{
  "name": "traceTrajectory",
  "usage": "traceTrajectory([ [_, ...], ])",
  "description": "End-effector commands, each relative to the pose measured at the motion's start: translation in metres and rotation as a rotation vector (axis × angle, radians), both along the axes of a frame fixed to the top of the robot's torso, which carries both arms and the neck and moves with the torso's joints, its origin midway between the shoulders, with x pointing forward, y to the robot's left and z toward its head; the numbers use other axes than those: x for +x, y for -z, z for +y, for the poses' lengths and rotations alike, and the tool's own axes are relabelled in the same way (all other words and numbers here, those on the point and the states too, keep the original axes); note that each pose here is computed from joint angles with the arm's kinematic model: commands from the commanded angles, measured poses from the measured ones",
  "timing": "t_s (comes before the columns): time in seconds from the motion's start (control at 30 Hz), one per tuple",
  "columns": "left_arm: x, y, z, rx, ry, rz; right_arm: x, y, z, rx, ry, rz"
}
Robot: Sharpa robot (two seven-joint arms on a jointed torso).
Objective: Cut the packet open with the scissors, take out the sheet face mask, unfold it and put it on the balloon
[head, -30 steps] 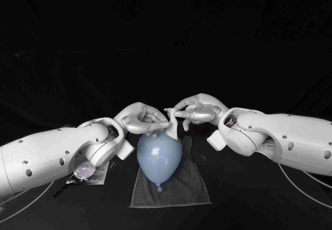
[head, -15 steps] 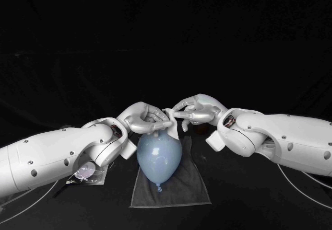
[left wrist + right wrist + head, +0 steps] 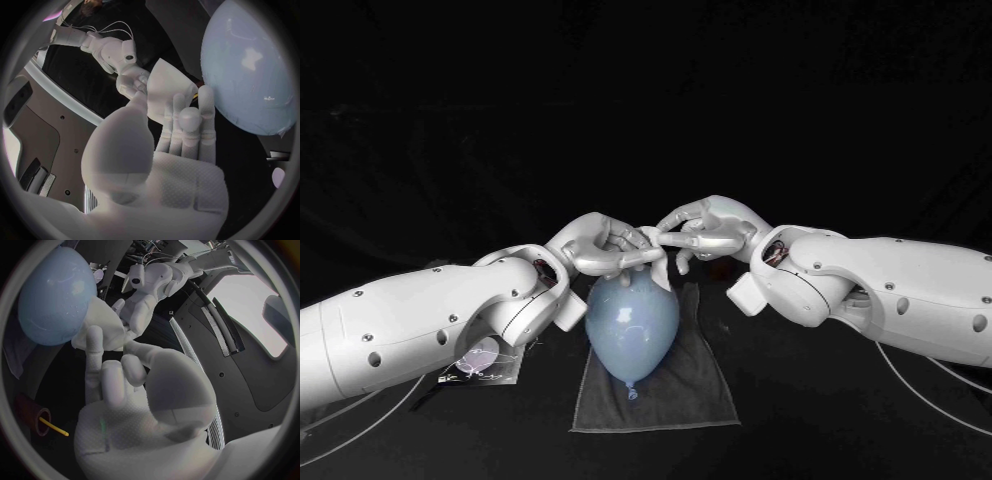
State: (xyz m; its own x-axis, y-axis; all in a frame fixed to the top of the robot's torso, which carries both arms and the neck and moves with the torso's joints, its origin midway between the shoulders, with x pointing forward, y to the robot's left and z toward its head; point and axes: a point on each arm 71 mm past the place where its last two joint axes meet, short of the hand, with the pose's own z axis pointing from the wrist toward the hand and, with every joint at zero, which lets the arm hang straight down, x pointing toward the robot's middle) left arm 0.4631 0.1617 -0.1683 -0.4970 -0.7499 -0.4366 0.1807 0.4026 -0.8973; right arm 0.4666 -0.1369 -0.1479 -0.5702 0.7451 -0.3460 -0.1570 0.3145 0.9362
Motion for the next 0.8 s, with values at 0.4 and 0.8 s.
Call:
traceTrajectory([
  [0.4, -0.0012, -0.0003, -0.0046, -0.003, -0.008, 0.010, 0.0007, 0.0011, 0.0028, -0.010, 0.009, -0.013],
  [0.8, -0.0020, -0.0017, -0.0056, -0.029, -0.007, 0.007, 0.0004, 0.0024, 0.0042, -0.011, 0.008, -0.012],
])
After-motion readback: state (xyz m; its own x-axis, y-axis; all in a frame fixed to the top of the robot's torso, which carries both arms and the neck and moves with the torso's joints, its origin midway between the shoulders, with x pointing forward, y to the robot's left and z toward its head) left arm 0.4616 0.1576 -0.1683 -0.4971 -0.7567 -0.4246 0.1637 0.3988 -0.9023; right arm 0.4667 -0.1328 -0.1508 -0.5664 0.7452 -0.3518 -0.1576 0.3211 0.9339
